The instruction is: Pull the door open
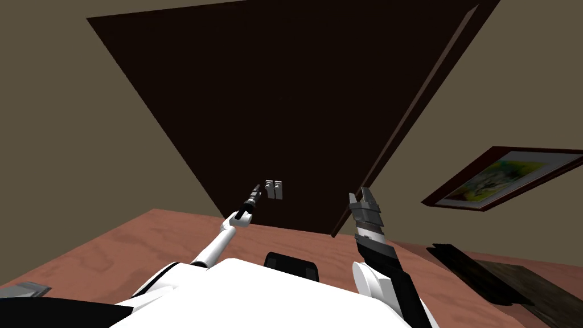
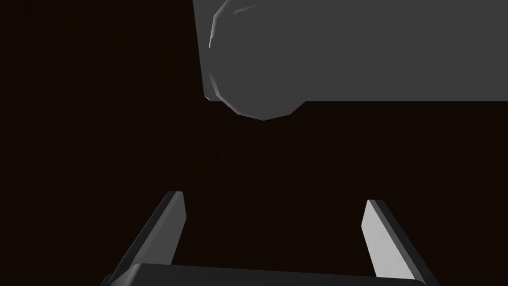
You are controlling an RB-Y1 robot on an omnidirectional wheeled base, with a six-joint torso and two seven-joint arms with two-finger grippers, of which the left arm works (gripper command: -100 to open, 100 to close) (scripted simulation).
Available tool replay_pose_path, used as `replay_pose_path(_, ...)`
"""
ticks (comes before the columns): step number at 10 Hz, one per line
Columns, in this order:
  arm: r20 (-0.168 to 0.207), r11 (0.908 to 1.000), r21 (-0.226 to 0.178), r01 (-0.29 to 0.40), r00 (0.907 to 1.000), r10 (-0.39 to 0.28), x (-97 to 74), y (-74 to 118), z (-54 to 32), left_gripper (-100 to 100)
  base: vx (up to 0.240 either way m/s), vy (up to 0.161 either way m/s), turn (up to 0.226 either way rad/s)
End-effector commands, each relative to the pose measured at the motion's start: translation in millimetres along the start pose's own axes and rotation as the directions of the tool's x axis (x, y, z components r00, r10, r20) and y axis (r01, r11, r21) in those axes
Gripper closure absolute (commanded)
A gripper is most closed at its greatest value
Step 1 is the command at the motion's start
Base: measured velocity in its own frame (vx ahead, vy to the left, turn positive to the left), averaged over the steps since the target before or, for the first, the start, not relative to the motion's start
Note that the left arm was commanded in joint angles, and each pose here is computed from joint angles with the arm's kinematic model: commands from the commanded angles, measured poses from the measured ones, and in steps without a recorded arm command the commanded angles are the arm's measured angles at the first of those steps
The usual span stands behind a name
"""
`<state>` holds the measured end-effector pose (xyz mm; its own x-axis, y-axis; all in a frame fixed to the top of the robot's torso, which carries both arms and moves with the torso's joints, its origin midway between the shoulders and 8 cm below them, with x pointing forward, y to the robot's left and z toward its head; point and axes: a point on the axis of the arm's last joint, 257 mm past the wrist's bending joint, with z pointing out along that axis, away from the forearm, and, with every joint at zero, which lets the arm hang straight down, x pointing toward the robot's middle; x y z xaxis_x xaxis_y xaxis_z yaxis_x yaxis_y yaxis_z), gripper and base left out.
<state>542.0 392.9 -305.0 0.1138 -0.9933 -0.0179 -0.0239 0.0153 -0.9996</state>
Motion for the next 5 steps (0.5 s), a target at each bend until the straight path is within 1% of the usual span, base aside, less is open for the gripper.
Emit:
replay_pose_path(1,-0.029,0.9998,0.017,0.013,0.9995,-0.012,19.2,-7.5,5.7,-100,0.219,-0.113,-0.185)
replay_pose_path(2,-0.017,0.9999,0.010,0.006,0.9998,-0.006,9.6,-5.3,2.5,-100,0.105,-0.055,-0.021)
replay_pose_path(3,-0.017,0.9999,0.010,0.006,0.9998,-0.006,9.6,-5.3,2.5,100,-0.016,0.009,0.024)
replay_pose_path(5,-0.017,0.9999,0.010,0.006,0.9998,-0.006,9.6,-5.3,2.5,100,-0.033,0.022,-0.004)
